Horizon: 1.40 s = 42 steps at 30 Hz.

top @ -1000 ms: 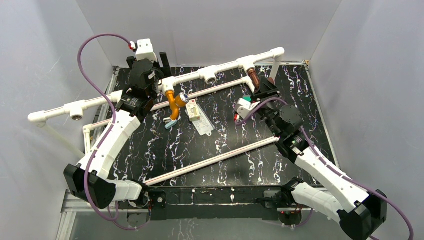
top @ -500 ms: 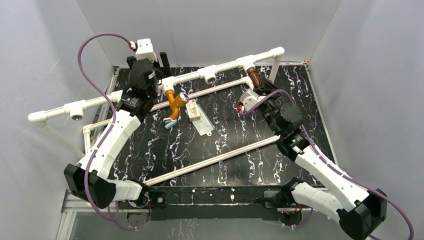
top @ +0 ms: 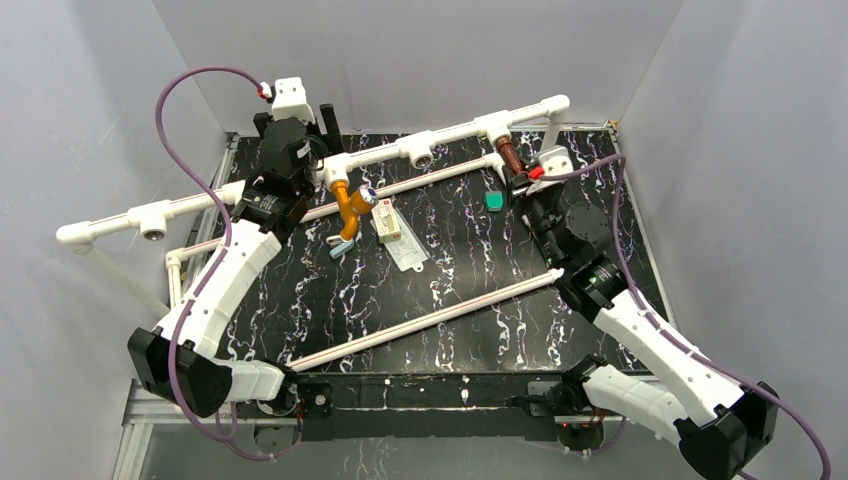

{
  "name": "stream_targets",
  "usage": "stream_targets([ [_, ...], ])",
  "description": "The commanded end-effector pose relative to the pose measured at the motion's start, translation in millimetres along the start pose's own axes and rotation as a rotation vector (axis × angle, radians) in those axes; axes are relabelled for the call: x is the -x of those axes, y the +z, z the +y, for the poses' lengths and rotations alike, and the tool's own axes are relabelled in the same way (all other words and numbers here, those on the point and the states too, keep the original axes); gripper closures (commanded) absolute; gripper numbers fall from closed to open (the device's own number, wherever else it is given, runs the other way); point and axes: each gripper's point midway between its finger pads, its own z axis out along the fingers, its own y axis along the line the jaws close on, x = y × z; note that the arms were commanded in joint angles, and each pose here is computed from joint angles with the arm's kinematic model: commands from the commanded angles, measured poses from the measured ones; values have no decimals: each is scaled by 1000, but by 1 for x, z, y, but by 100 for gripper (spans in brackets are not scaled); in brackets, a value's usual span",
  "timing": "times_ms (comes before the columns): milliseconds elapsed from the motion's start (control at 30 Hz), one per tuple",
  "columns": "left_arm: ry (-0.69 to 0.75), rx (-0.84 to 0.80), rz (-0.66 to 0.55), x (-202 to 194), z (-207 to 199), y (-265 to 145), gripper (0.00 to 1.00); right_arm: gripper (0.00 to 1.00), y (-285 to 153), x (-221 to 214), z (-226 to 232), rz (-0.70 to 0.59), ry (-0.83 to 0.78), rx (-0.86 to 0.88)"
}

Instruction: Install the water faucets

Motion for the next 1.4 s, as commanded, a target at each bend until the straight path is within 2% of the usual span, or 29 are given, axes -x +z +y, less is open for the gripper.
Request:
stream_targets([
  [0,234,-43,470,-153,-3,-13,21,99,-6,83,-28,-197,482,-131],
  [467,234,-45,472,-154,-3,-12,21,99,-19,89,-37,-246,1375,-249],
  [867,234,-47,473,-154,-3,-13,21,99,-20,74,-39,-277,1881,-311],
  [1033,235,-45,474,-154,-3,-13,21,99,-17,78,-39,-315,2011,-283],
  [1200,238,-45,477,-155,-3,-13,21,98,-25,93,-49,-368,2010,-272],
  [1300,238,-46,478,-155,-3,-12,21,94,-26,89,-47,-333,1991,-287],
  [1367,238,-46,480,-156,-3,-12,21,85,-27,81,-44,-315,1986,-299],
])
